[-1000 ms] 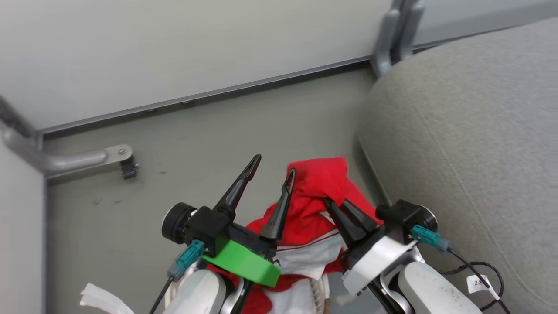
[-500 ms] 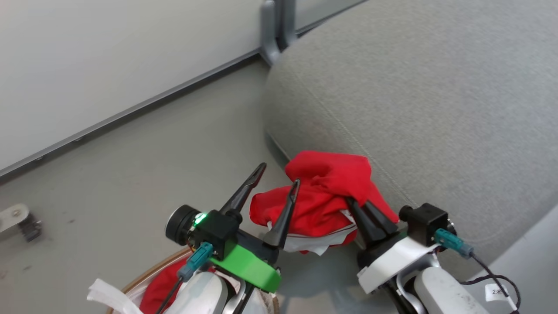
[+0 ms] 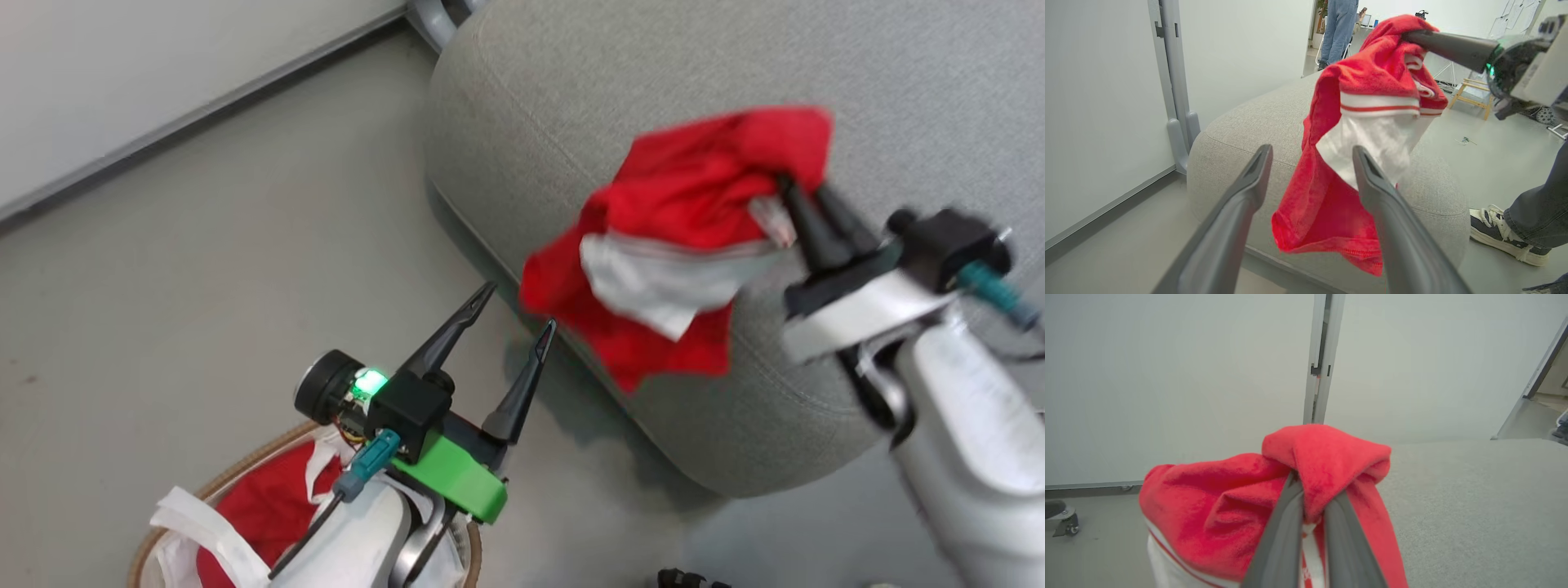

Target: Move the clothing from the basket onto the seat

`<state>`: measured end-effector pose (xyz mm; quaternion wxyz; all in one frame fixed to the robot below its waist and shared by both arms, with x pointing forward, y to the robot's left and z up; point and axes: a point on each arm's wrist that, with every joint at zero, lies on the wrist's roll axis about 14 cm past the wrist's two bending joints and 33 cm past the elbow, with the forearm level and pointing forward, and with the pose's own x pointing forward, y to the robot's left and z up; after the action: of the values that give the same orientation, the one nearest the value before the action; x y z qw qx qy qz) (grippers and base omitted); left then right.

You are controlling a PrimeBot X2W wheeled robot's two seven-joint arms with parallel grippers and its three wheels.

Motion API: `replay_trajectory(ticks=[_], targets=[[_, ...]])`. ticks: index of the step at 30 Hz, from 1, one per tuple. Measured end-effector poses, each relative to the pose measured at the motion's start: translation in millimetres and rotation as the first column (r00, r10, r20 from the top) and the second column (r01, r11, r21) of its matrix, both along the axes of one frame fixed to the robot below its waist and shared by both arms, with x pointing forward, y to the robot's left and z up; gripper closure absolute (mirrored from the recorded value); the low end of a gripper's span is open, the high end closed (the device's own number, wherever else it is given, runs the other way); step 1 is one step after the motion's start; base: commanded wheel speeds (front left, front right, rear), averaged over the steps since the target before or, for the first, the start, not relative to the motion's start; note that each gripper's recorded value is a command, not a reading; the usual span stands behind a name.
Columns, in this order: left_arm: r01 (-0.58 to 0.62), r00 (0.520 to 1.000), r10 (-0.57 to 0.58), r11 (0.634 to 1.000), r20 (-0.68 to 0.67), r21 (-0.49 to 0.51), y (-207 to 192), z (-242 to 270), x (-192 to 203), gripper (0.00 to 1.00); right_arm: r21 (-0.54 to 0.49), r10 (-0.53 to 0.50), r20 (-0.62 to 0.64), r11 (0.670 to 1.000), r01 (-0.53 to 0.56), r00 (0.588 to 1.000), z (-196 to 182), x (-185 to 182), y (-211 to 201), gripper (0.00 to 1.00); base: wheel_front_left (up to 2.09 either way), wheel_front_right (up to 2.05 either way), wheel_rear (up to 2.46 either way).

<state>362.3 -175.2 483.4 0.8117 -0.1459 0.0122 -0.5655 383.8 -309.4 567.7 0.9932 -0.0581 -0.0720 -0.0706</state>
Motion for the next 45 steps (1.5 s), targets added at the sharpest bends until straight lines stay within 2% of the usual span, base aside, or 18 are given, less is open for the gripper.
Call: replay_trajectory(ticks=[3, 9, 15, 24, 27, 31, 32, 33, 41, 45], targets=[[-0.005, 1.0, 0.005, 1.0, -0.013, 0.02, 3, -15, 10, 0.0, -0.109, -0.016, 0.005, 0.994, 0.017, 1.0, 19, 21, -23, 1.0, 0.0, 0.0, 0.0], [-0.032, 0.999, 0.033, 0.999, -0.02, 0.031, 11, -32, 30, 0.0, -0.223, -0.079, -0.04, 0.972, 0.068, 0.996, 26, 60, -67, 1.0, 0.0, 0.0, 0.0], [-0.087, 0.995, 0.089, 0.995, -0.033, 0.045, 27, -45, 47, 0.0, -0.246, -0.14, -0.063, 0.962, 0.121, 0.988, 20, 97, -96, 1.0, 0.0, 0.0, 0.0], [-0.184, 0.979, 0.191, 0.979, -0.076, 0.09, 59, -73, 69, 0.0, -0.258, -0.193, 0.029, 0.947, 0.194, 0.981, 33, 151, -110, 1.0, 0.0, 0.0, 0.0], [-0.211, 0.971, 0.221, 0.971, -0.093, 0.109, 69, -84, 73, 0.0, -0.255, -0.2, -0.013, 0.948, 0.19, 0.98, 11, 165, -108, 1.0, 0.0, 0.0, 0.0], [-0.233, 0.963, 0.247, 0.964, -0.108, 0.126, 77, -92, 76, 0.0, -0.223, -0.226, -0.138, 0.956, 0.192, 0.964, -45, 165, -107, 1.0, 0.0, 0.0, 0.0], [-0.238, 0.961, 0.252, 0.963, -0.11, 0.129, 78, -93, 77, 0.0, -0.221, -0.239, -0.184, 0.955, 0.197, 0.954, -62, 159, -110, 0.38, 0.0, 0.0, 0.0], [-0.241, 0.96, 0.256, 0.961, -0.112, 0.132, 80, -94, 77, 0.0, -0.201, -0.254, -0.213, 0.956, 0.212, 0.944, -76, 153, -112, 0.0, 0.0, 0.0, 0.0], [-0.276, 0.953, 0.288, 0.953, -0.091, 0.126, 85, -81, 82, 0.0, -0.134, -0.303, -0.297, 0.952, 0.274, 0.906, -116, 100, -113, 0.0, 0.0, 0.0, 0.0], [-0.31, 0.943, 0.322, 0.942, -0.089, 0.127, 92, -74, 82, 0.0, -0.114, -0.305, -0.31, 0.952, 0.283, 0.901, -121, 75, -106, 0.0, 0.0, 0.0, 0.0]])
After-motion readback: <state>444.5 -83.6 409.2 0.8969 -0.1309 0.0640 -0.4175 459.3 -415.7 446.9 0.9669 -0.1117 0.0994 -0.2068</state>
